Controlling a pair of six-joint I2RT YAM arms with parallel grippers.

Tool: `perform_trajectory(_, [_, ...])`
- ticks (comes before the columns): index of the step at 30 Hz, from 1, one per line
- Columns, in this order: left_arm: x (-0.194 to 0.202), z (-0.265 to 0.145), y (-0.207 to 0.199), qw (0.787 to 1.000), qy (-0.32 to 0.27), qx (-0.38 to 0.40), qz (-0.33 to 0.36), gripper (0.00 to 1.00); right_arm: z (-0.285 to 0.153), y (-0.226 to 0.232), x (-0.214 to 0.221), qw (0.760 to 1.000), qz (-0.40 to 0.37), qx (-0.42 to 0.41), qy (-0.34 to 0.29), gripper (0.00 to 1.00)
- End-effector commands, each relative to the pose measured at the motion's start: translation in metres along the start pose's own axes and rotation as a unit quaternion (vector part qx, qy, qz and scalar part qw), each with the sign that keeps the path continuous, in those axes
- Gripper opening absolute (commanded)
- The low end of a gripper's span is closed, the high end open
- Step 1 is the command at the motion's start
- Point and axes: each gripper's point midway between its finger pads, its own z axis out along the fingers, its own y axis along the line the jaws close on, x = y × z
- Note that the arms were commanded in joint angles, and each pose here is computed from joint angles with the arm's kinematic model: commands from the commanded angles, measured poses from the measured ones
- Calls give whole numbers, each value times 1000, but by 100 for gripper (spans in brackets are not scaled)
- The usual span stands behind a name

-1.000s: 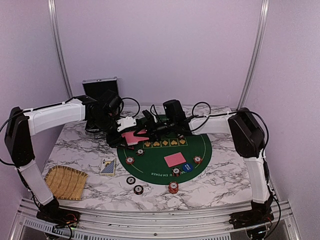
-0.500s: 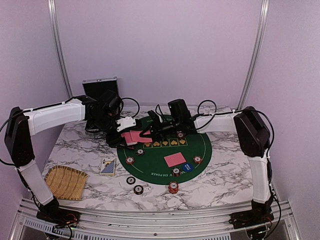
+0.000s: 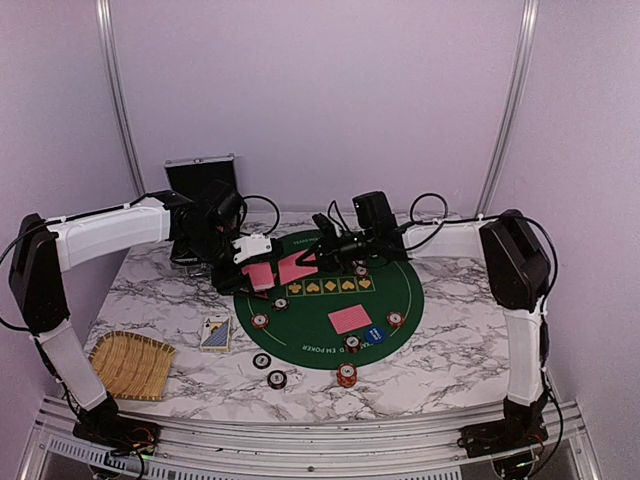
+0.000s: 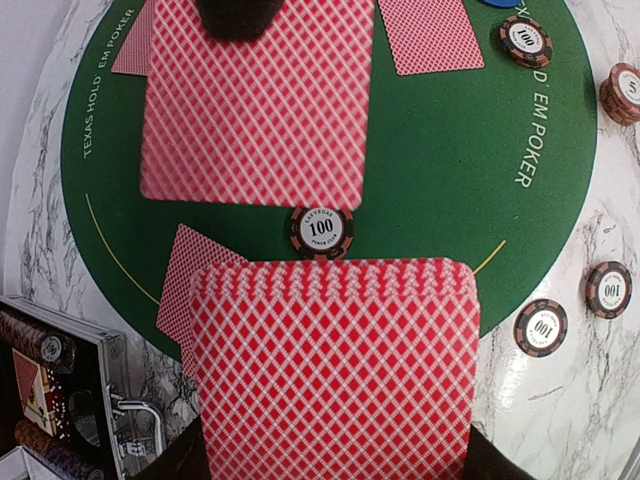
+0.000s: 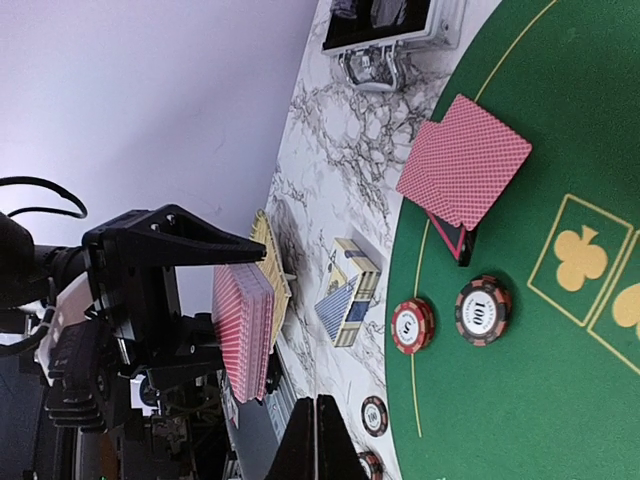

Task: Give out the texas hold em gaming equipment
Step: Pick up the poker card from the face-down deck piles, then distribute the poker card in the big blind area.

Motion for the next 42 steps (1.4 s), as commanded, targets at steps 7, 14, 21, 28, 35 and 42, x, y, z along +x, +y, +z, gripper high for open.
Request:
perform_trajectory(7, [-5, -4, 3, 1000, -11, -8, 6, 0, -82, -34, -89, 993, -8, 42, -105, 0])
perform_trajectory(14, [-4, -5, 2, 1000, -9, -8, 4, 0, -104, -111, -141, 980, -7, 139, -140, 0])
perform_trajectory(21, [-4, -7, 1, 1000, -10, -5, 2, 0, -103, -156, -159, 973, 1, 171, -157, 0])
perform_trajectory(28, [-2, -6, -1, 1000, -8, -3, 2, 0, -99, -181, -154, 969, 19, 192, -152, 6])
perform_trajectory(35, [-1, -6, -5, 1000, -8, 3, 1, 0, -115, -173, -156, 958, -7, 237, -159, 30])
perform_trajectory(42, [-1, -6, -8, 1000, -8, 10, -1, 0, -136, -154, -164, 942, -34, 282, -179, 46])
